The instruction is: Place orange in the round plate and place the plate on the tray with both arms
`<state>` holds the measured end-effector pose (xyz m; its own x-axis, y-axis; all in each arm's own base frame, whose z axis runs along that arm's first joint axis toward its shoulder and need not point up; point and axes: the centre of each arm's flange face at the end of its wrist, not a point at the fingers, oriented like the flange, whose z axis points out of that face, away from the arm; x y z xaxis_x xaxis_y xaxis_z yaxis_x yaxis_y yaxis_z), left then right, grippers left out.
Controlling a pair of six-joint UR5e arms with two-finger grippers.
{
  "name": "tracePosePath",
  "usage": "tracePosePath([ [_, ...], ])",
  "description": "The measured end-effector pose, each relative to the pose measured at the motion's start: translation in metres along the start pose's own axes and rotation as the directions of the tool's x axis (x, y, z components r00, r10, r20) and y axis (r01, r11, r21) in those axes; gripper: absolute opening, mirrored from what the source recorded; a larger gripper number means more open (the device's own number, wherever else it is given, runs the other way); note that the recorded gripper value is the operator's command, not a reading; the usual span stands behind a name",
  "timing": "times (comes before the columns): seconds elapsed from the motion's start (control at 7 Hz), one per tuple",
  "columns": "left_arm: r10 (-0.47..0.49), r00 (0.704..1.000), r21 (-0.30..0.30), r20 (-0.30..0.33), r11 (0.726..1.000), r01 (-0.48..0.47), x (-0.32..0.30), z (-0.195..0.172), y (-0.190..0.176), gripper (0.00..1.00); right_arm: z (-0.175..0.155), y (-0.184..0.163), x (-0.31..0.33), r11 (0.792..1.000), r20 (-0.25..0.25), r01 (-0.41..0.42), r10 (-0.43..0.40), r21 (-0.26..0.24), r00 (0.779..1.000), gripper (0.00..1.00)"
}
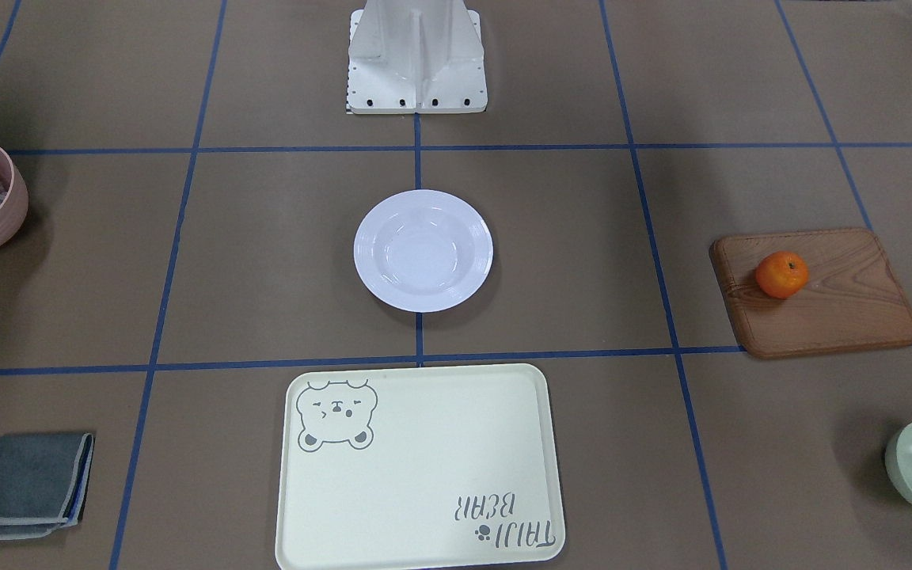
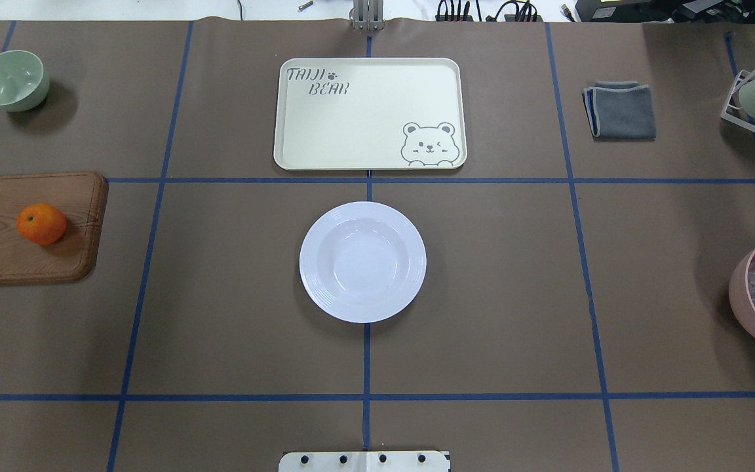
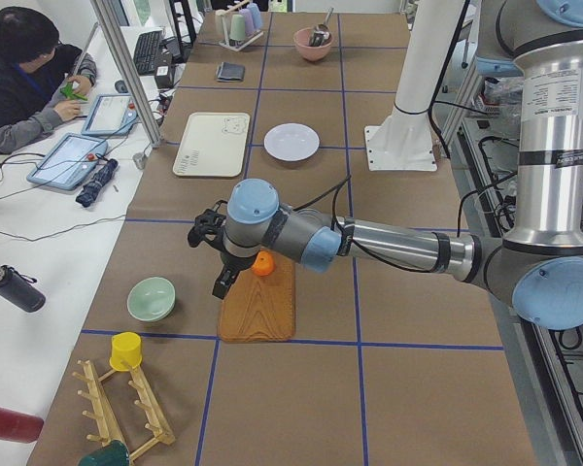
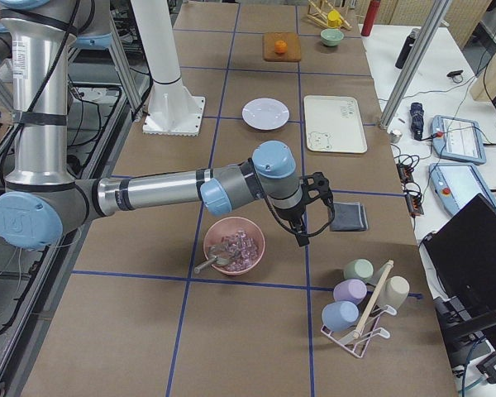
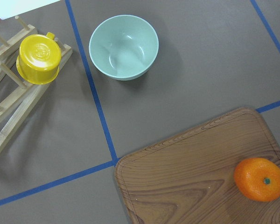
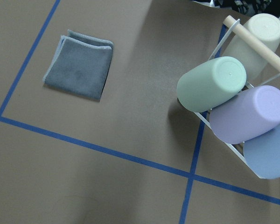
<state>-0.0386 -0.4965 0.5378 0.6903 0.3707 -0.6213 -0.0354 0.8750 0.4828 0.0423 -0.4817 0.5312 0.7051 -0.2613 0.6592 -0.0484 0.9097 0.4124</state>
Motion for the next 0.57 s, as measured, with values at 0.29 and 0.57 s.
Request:
tracePosePath([
  [0.29, -0.012, 0.999, 0.008, -0.035, 1.0, 0.013, 0.031, 0.02, -0.016, 0.98, 0.006, -0.015, -0.055, 0.996, 0.099, -0.08, 0.076, 0.039, 0.992, 1.0],
  [0.57, -0.147, 0.986, -0.023, -0.083, 0.989, 0.146, 0.074, 0.057, -0.009, 0.98, 0.022, -0.015, -0.122, 0.979, 0.127, -0.203, 0.199, 0.016, 0.972, 1.0],
])
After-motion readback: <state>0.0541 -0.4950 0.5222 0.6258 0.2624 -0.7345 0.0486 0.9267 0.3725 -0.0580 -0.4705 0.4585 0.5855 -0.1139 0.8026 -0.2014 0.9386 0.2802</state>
